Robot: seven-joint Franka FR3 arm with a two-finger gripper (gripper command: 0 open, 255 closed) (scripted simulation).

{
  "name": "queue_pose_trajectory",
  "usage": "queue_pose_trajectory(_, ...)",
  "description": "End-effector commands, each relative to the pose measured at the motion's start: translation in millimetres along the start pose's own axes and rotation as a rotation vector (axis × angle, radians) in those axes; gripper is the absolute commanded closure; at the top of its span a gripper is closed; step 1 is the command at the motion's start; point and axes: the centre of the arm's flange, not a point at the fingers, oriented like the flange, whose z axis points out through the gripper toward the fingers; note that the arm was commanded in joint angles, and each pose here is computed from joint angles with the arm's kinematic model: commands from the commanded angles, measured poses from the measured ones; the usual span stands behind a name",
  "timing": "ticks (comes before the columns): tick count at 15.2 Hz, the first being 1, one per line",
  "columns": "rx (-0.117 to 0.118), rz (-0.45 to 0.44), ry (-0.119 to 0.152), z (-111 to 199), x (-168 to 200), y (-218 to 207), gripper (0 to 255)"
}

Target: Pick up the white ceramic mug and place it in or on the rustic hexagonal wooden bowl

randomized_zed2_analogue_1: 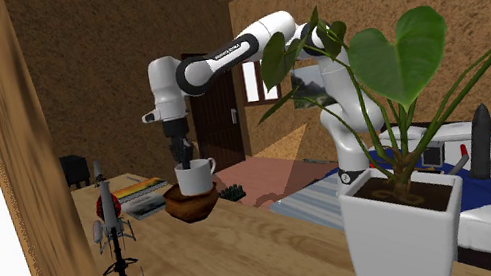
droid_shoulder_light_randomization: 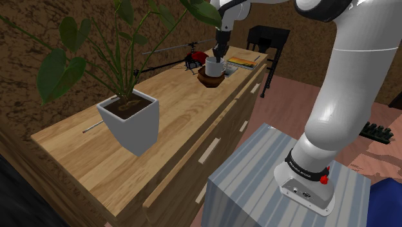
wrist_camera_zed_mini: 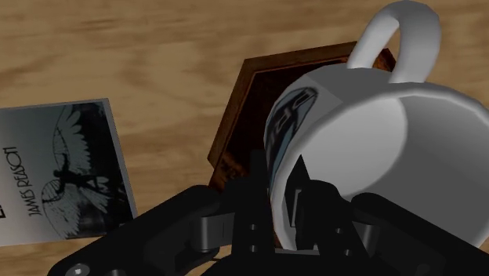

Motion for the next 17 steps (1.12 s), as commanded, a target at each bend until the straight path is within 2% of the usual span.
queue_pose_trajectory(1,0.000,0.000,0.000,0,0,0,0)
queue_pose_trajectory(6,0.000,0.000,0.000,0,0,0,0)
queue_pose_trajectory(10,0.000,0.000,0.000,-50,0,0,0)
queue_pose_trajectory(17,0.000,0.000,0.000,-50,0,0,0)
